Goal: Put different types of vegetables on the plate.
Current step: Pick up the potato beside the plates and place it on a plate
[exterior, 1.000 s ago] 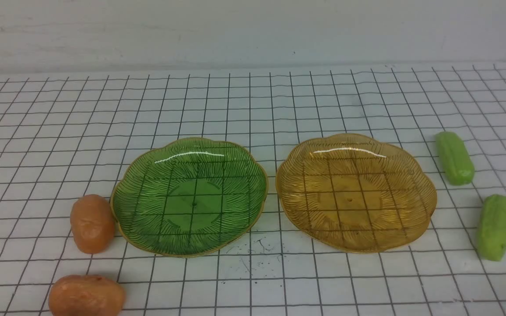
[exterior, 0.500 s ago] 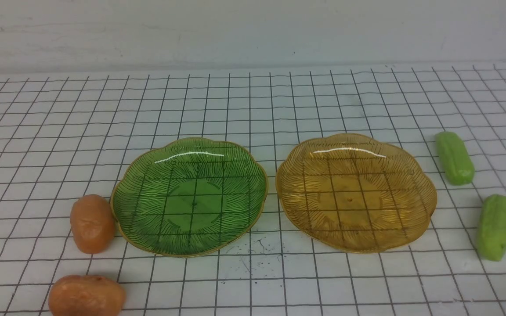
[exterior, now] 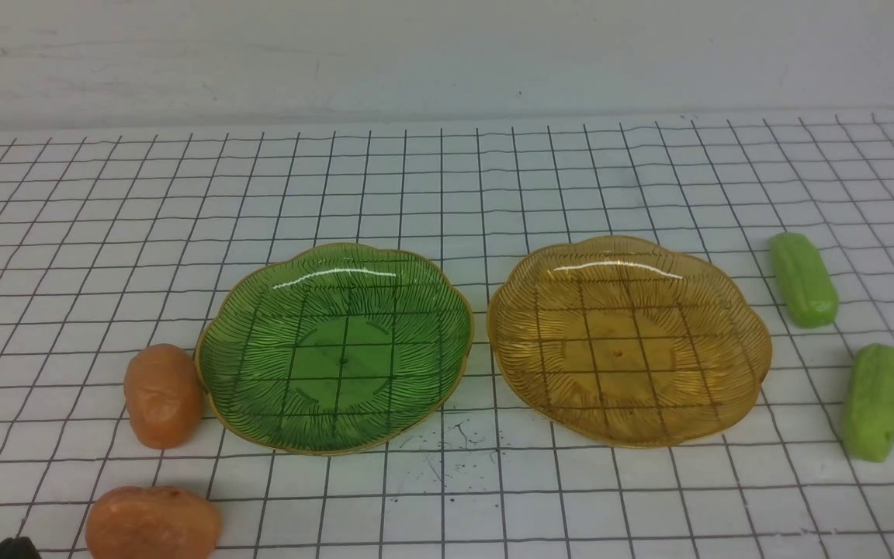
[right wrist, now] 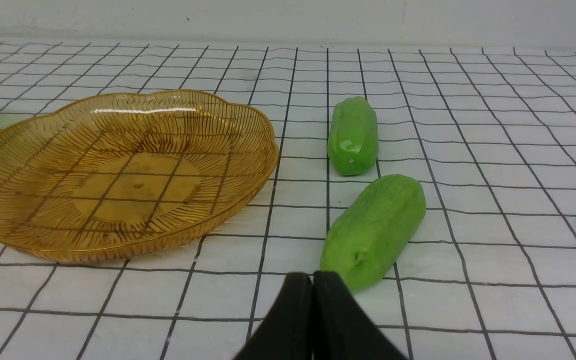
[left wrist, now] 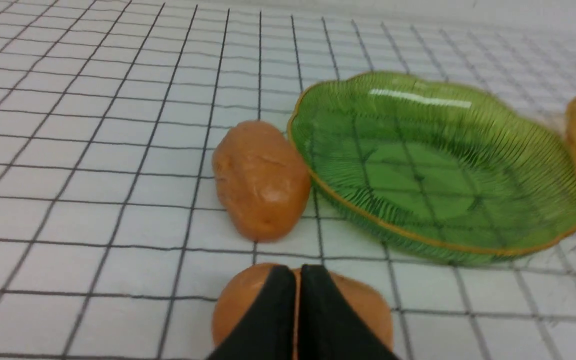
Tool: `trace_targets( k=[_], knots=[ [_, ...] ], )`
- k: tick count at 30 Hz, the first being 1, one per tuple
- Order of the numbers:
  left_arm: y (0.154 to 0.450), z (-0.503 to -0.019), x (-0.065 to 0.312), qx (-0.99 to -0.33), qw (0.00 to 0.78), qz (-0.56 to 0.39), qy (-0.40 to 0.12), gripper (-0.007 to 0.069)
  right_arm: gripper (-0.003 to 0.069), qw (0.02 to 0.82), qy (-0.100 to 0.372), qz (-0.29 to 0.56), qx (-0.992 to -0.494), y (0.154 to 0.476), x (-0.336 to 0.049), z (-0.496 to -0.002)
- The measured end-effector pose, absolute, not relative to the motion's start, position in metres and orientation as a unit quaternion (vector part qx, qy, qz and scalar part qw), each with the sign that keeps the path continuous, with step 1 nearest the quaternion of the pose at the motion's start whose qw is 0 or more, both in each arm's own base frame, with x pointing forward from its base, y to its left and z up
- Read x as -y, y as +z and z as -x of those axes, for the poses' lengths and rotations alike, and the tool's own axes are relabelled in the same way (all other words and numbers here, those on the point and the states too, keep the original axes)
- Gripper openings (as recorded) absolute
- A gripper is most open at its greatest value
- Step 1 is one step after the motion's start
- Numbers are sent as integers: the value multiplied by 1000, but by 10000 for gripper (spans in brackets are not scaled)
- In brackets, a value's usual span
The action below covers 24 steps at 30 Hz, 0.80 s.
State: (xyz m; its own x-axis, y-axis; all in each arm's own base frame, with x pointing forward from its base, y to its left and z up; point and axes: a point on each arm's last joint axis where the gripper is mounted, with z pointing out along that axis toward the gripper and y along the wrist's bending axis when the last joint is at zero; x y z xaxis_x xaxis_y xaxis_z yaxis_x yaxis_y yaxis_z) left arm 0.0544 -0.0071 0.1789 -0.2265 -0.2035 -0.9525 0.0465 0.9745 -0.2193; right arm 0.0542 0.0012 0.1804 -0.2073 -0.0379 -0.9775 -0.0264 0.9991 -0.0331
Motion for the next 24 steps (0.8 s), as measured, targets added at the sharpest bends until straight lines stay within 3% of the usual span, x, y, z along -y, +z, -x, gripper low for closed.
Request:
trace_targets(
  k=[3, 7, 17, 22, 24],
  knots=[
    [185, -55, 9, -743, 629, 129, -189, -8, -15, 629, -5, 21, -777, 180, -1, -54],
    [190, -56, 10, -713, 631, 181, -246, -8, -15, 629, -5, 21, -777, 180, -1, -54],
    [209, -56, 0, -629, 706, 212, -249, -8, -15, 629, -6, 23, -777, 180, -1, -54],
    [218, -55, 1, -627, 710, 203, -250, -8, -15, 631, -4, 21, -776, 181, -1, -54],
    [230, -52, 4, -634, 707, 186, -253, -8, -15, 638, 17, 3, -770, 182, -2, -55]
  ],
)
